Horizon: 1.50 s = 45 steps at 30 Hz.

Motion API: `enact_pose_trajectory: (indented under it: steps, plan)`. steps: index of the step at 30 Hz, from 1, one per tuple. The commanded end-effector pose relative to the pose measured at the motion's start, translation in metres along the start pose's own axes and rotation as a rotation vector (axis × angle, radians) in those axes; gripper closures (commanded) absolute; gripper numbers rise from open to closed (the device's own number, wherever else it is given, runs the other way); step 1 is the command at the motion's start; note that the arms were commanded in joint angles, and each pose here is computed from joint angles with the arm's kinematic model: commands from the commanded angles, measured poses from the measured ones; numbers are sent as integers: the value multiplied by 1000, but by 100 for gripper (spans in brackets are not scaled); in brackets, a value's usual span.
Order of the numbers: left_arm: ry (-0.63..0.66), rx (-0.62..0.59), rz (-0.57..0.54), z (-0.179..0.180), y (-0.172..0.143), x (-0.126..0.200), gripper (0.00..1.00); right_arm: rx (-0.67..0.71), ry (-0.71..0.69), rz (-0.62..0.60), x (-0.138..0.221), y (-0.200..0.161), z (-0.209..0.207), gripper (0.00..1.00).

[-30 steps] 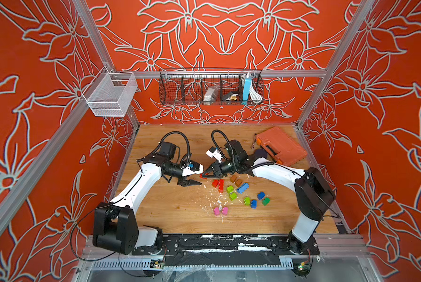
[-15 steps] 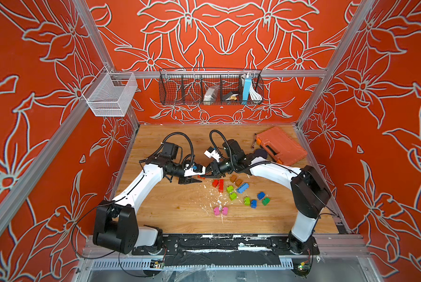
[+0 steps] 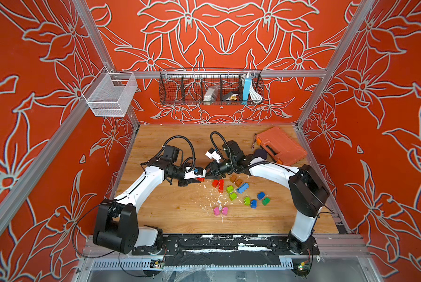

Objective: Assemble the letter h with lego
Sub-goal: Pick up the lego brick from the center of the board, then place the lego brick at the center of the board.

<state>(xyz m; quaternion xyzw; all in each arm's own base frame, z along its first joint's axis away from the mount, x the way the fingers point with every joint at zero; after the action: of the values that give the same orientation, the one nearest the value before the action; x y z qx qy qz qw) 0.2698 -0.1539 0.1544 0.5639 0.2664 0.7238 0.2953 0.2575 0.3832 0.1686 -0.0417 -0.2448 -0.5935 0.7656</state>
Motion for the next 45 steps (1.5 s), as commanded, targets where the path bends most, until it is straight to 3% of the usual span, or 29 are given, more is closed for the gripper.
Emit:
enact_pose_trajectory:
  steps: [1,6,10,17,24,29,33,39,45]
  plan:
    - [16,24,64,3,-20,-12,66,-8,-155,-60,23,0,-36,51]
    - [3,62,130,4,-42,-25,65,23,-366,-38,45,-13,-81,51]
    - [-23,125,272,6,-70,-42,65,92,-582,-8,65,-22,-106,52]
    - [-43,208,392,10,-92,-58,64,257,-755,53,77,-25,-106,51]
    - [-86,298,419,7,-96,-61,40,453,-789,75,63,-16,-95,50]
    - [-77,334,310,4,-73,-39,24,612,-730,91,48,-13,-79,50]
    - [-41,380,166,4,-48,1,17,718,-686,123,31,-15,-70,46]
    - [48,467,2,3,-37,52,15,777,-704,227,10,-20,-77,42]
    - [107,638,-80,5,-31,74,15,781,-764,318,-1,-22,-94,43]
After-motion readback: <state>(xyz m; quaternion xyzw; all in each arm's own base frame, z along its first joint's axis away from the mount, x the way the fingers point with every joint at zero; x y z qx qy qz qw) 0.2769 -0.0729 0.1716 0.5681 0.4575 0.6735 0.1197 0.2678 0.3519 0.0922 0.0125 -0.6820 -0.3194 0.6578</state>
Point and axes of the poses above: each gripper's point midway between its finger pads, its own x axis back along the fingers, its own z axis along the line the jaws close on, y = z × x, the point moved 2 cm from there along x, back along the fingers, and after that the axes turned 4 degrees about x, right-handed, at the moved point
